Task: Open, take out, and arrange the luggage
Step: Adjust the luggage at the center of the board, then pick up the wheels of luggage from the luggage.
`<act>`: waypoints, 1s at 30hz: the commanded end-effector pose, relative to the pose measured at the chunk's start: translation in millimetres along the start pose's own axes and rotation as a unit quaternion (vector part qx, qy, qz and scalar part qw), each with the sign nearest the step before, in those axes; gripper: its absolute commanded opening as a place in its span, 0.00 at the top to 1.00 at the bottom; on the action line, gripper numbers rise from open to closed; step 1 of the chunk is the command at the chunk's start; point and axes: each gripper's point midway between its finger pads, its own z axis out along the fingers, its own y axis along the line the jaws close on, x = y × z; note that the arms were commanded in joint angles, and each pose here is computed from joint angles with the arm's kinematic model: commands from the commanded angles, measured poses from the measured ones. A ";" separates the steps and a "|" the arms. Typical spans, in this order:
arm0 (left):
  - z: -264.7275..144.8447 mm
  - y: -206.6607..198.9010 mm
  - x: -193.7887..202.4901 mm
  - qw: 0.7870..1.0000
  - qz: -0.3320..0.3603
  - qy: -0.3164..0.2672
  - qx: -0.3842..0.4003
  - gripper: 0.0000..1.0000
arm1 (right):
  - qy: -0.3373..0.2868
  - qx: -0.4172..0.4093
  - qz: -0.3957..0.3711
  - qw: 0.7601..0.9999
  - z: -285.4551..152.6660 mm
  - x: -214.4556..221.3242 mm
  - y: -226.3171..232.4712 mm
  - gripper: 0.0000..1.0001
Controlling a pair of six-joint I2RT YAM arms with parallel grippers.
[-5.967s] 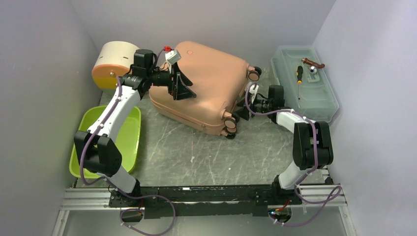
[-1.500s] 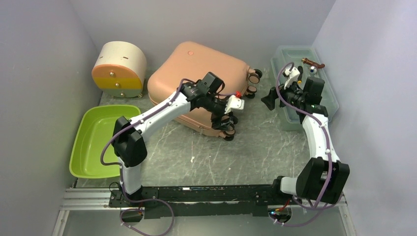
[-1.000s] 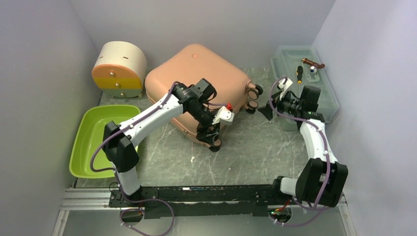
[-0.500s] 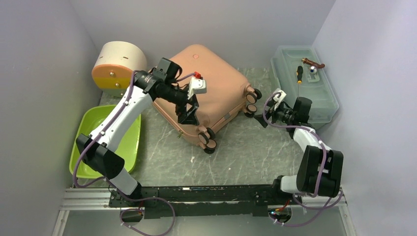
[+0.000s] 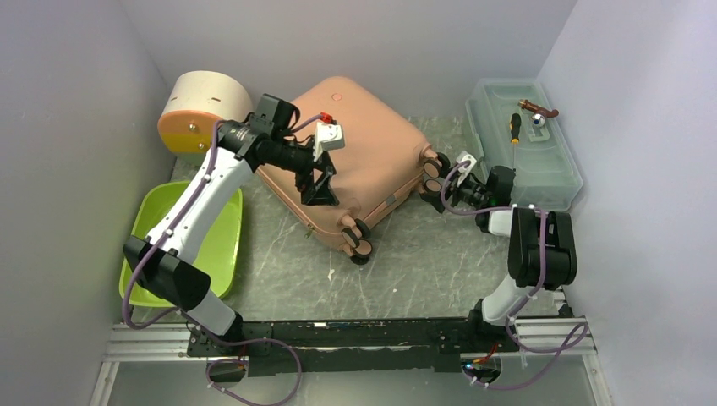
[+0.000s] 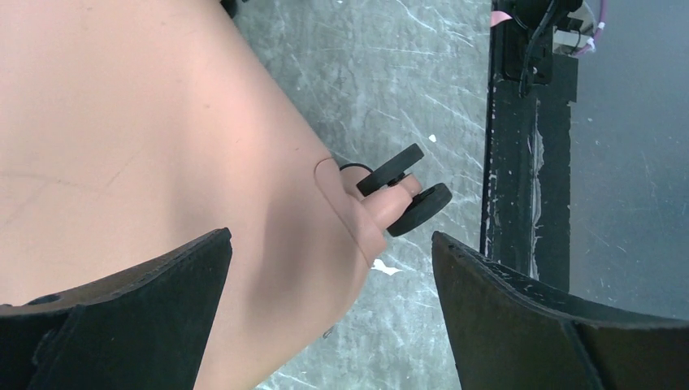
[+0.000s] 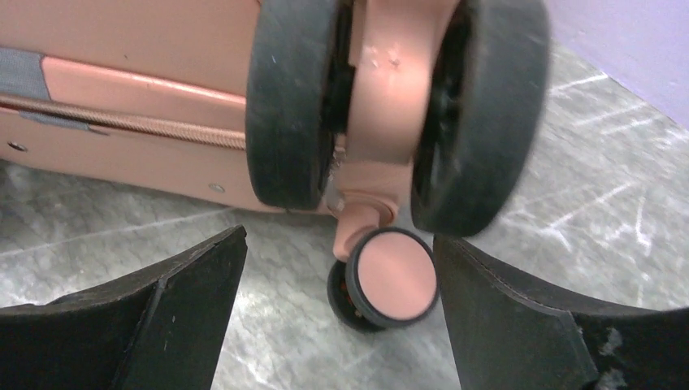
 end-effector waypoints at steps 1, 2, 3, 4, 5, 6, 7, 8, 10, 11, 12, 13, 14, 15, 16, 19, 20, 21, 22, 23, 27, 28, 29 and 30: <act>-17.5 -7.8 -13.8 0.999 0.010 -0.036 -0.007 0.01 | -0.048 0.003 -0.049 0.998 20.6 -36.2 -9.6 0.13; -18.4 -6.7 -12.9 0.999 0.008 -0.037 -0.008 0.00 | -0.041 0.016 -0.050 0.998 23.5 -35.9 -14.6 0.13; -18.9 -5.6 -12.4 0.999 0.007 -0.038 -0.009 0.00 | -0.041 0.022 -0.047 0.998 26.5 -36.6 -17.5 0.13; -19.4 -4.8 -12.0 0.999 0.005 -0.039 -0.010 0.01 | -0.041 0.026 -0.043 0.998 28.0 -37.3 -20.2 0.13; -19.6 -3.5 -11.4 0.999 0.003 -0.040 -0.010 0.01 | -0.043 0.030 -0.036 0.998 29.1 -39.0 -23.4 0.13; -19.6 -2.9 -11.1 0.999 0.002 -0.041 -0.010 0.01 | -0.044 0.034 -0.026 0.998 29.8 -40.5 -26.4 0.14; -19.6 -2.5 -11.0 0.999 0.001 -0.042 -0.009 0.00 | -0.043 0.035 -0.017 0.998 30.5 -41.9 -28.2 0.14; -19.3 -1.8 -10.6 0.999 0.000 -0.042 -0.009 0.00 | -0.042 0.034 -0.013 0.998 30.6 -43.4 -28.3 0.16; -19.6 -0.4 -10.8 0.999 -0.001 -0.043 -0.009 0.00 | -0.040 0.026 -0.013 0.999 33.7 -44.7 -26.1 0.21; -19.7 0.3 -11.6 0.999 -0.001 -0.044 -0.010 0.00 | -0.034 0.021 -0.014 0.999 36.1 -43.5 -25.3 0.24; -19.7 0.9 -12.5 0.999 -0.001 -0.046 -0.009 0.00 | -0.029 0.013 -0.014 0.999 39.1 -42.7 -24.0 0.30; -19.6 1.2 -13.6 0.999 -0.002 -0.047 -0.008 0.01 | -0.022 0.006 -0.012 1.000 41.9 -41.3 -23.7 0.36; -20.0 1.9 -14.8 0.999 -0.003 -0.048 -0.008 0.01 | -0.014 0.000 -0.009 1.000 44.6 -39.3 -23.7 0.40; -20.0 1.8 -15.7 0.999 -0.004 -0.048 -0.006 0.01 | -0.008 -0.005 -0.009 1.000 47.0 -38.7 -23.7 0.41; -19.9 2.4 -16.0 0.999 -0.004 -0.049 -0.006 0.01 | -0.002 -0.007 -0.010 1.000 49.1 -37.5 -23.7 0.41; -20.9 1.5 -15.8 0.999 -0.005 -0.049 -0.007 0.01 | 0.013 -0.014 -0.017 1.000 51.2 -32.5 -21.1 0.37; -21.3 0.7 -15.6 0.999 -0.004 -0.049 -0.008 0.01 | 0.020 -0.018 -0.017 0.999 51.0 -28.8 -20.0 0.35; -21.9 0.5 -15.3 0.999 -0.003 -0.049 -0.009 0.00 | 0.027 -0.024 -0.020 0.999 51.2 -25.1 -18.4 0.34; -22.1 -0.5 -14.7 0.999 -0.003 -0.049 -0.009 0.00 | 0.034 -0.029 -0.018 0.999 51.2 -20.0 -17.1 0.33; -22.1 -0.7 -14.2 0.999 -0.003 -0.049 -0.010 0.00 | 0.040 -0.030 -0.018 0.999 50.8 -14.3 -15.9 0.33; -22.5 -1.3 -14.0 0.999 -0.003 -0.050 -0.010 0.01 | 0.042 -0.028 -0.024 0.998 51.1 -4.1 -15.1 0.35; -22.3 -1.4 -13.8 0.999 -0.005 -0.050 -0.009 0.00 | 0.037 -0.026 -0.026 0.999 51.6 -6.2 -16.5 0.35; -22.3 -1.6 -14.2 0.999 -0.005 -0.050 -0.008 0.00 | 0.035 -0.025 -0.025 0.999 52.4 -8.0 -17.4 0.37; -22.4 -1.9 -14.5 0.999 -0.006 -0.051 -0.008 0.01 | 0.032 -0.027 -0.025 0.999 53.4 -10.6 -17.8 0.40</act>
